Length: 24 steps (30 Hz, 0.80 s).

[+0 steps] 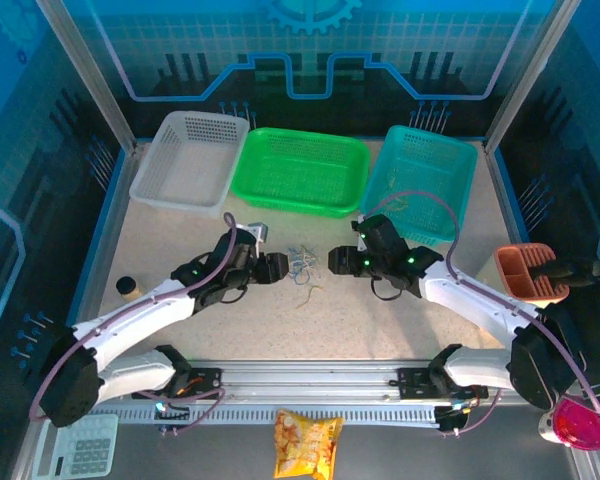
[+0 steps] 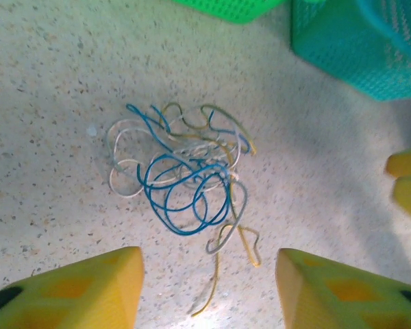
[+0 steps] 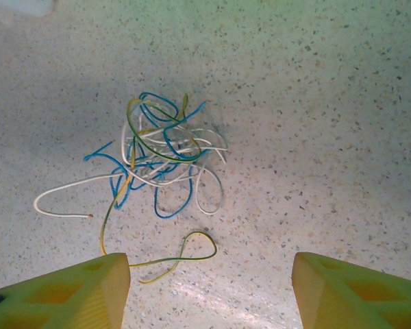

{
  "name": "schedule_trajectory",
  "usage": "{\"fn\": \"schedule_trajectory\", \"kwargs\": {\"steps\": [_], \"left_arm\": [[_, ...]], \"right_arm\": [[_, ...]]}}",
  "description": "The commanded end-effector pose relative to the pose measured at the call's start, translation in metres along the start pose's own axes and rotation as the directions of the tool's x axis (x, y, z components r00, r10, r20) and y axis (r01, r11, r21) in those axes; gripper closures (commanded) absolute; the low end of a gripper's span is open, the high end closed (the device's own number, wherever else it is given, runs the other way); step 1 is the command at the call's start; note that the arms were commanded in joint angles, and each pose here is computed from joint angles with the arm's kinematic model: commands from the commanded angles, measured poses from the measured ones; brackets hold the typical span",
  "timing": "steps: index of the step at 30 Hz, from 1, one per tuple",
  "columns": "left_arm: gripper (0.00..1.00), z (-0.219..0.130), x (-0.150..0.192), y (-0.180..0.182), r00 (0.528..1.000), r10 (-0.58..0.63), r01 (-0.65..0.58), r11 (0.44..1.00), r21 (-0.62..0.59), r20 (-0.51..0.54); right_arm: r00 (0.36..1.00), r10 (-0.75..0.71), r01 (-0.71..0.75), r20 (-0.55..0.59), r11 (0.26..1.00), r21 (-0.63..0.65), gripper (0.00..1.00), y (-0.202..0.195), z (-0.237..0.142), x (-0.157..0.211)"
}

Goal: Untangle the cables

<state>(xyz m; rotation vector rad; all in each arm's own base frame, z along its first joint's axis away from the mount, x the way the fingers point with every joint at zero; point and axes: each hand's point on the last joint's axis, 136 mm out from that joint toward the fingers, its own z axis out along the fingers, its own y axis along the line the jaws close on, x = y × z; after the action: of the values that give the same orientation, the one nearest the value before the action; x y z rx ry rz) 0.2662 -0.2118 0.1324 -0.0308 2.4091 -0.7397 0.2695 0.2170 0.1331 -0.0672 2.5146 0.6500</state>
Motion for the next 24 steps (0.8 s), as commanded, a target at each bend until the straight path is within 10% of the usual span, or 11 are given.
{"fn": "schedule_trajectory", "kwargs": {"steps": [1, 24], "left_arm": [[0.52, 0.012, 0.011, -0.007, 0.999, -0.024, 0.026, 0.998, 0.056, -0.039], [0.78, 0.045, 0.008, -0.016, 1.000, 0.013, -0.012, 0.999, 0.043, -0.022]], "right_arm": [[0.997, -0.015, 0.018, 0.079, 0.999, -0.035, 0.36, 0.012, -0.012, -0.029], [0.989, 0.046, -0.037, 0.138, 0.997, -0.070, 0.35, -0.001, -0.031, -0.052]]}}
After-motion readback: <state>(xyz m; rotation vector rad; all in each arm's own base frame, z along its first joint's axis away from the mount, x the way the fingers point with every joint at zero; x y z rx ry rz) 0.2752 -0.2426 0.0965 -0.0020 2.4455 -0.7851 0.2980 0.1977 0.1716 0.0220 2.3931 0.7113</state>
